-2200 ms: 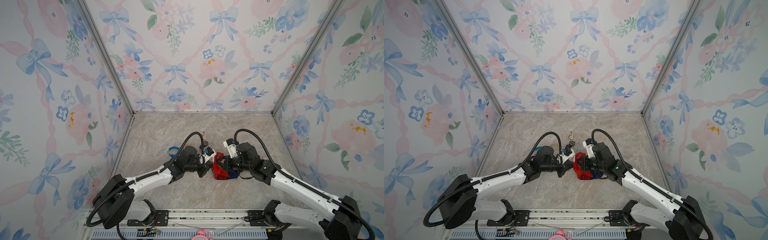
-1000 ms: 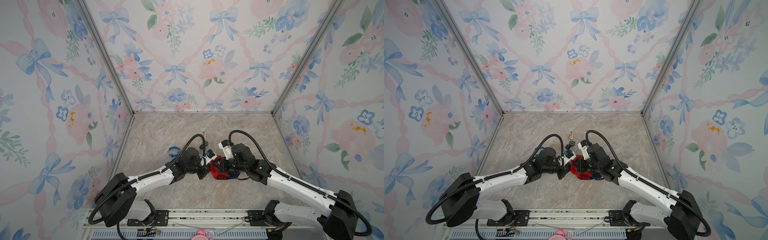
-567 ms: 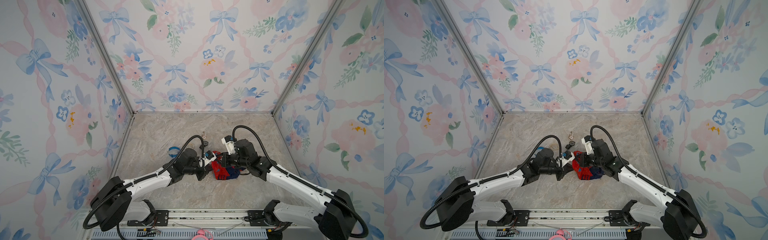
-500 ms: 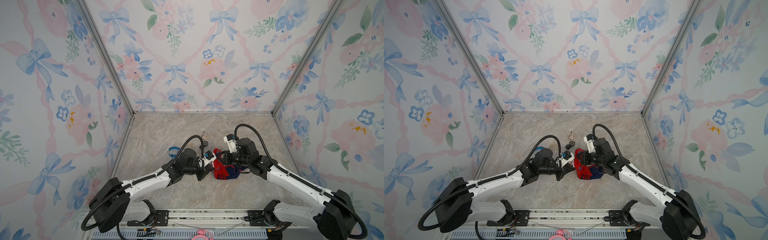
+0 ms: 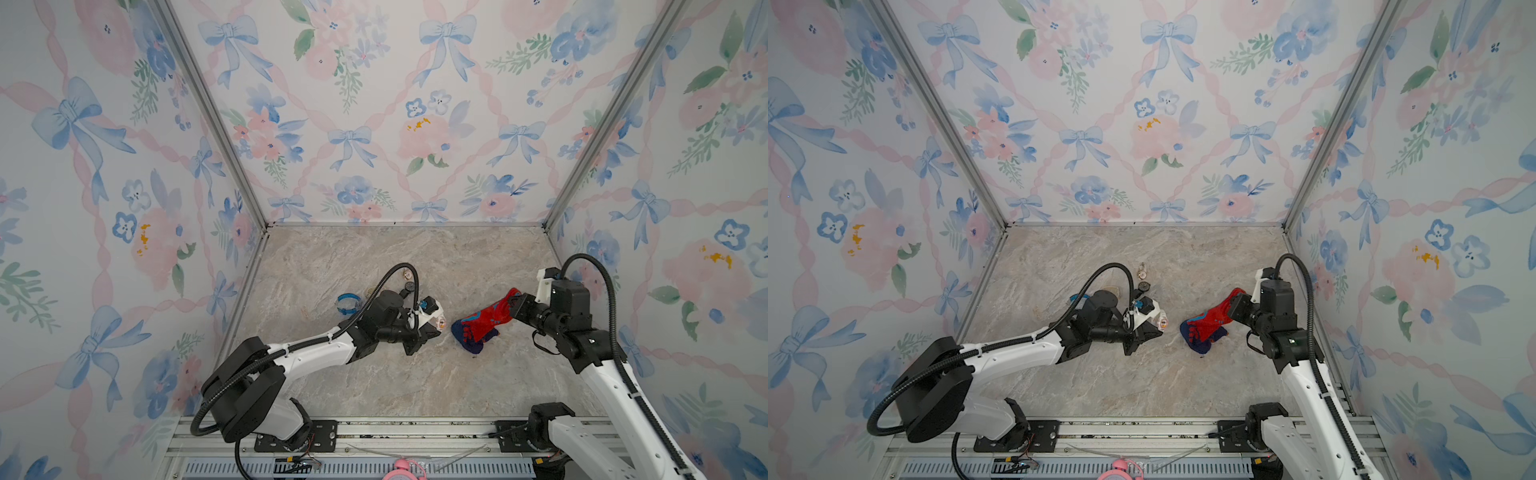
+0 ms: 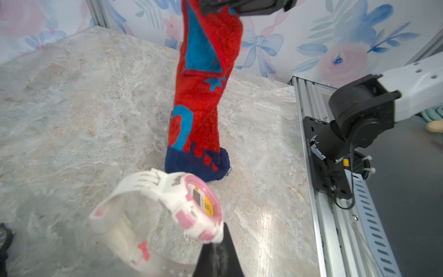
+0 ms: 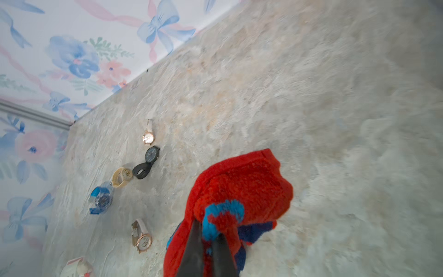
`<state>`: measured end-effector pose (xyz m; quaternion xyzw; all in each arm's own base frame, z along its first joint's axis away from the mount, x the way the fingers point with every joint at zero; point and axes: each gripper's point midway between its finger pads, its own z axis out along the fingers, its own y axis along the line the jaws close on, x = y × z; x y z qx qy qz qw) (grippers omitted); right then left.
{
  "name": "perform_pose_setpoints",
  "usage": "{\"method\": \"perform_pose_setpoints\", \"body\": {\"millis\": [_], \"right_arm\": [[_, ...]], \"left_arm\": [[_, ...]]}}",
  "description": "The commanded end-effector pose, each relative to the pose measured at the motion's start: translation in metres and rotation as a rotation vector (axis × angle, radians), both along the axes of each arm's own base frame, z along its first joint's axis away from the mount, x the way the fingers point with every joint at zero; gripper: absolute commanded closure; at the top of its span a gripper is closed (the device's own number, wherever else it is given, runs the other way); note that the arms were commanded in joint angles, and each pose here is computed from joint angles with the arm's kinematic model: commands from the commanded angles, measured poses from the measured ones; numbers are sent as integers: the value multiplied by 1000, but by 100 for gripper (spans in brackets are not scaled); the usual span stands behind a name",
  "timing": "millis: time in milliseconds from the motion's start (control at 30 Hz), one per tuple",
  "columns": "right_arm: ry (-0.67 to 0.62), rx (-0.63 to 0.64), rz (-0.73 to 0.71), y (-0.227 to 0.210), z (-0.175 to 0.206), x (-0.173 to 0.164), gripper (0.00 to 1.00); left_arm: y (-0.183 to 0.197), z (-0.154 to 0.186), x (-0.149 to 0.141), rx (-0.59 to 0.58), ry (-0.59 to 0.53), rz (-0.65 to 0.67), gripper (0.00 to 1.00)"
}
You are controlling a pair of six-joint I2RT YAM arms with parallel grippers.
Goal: Wipe the watch dial
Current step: Place the watch at the center of the board.
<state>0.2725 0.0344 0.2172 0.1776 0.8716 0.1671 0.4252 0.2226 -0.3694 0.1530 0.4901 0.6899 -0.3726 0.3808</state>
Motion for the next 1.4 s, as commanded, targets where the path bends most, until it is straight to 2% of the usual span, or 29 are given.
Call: {"method": "perform_pose_setpoints", "body": {"millis": [0, 67, 267, 533, 633, 700, 900, 1200, 1367], "right_arm": [[5, -98, -50, -22, 12, -16, 100], [27, -76, -17, -15, 7, -15, 100], [70, 40, 61, 9, -23, -12, 100], [104, 47, 92, 15, -39, -17, 100], [108, 53, 95, 16, -42, -18, 100], [111, 54, 96, 16, -44, -19, 100], [113, 71, 101, 19, -46, -17, 100], [123, 76, 123, 26, -51, -18, 100], [120, 85, 160, 35, -49, -19, 100]], "left_arm": [[-13, -18, 7, 52, 14, -17, 100], [-16, -38, 18, 109, 34, 18, 100], [-19, -105, 54, 425, 96, 136, 100], [-26, -139, 70, 561, 126, 169, 100], [-25, -146, 71, 582, 134, 171, 93], [-26, -145, 72, 580, 129, 175, 78], [-28, -123, 73, 556, 89, 188, 58], [-37, -63, 68, 431, 55, 178, 56], [-26, -33, 54, 382, 26, 158, 55]]}}
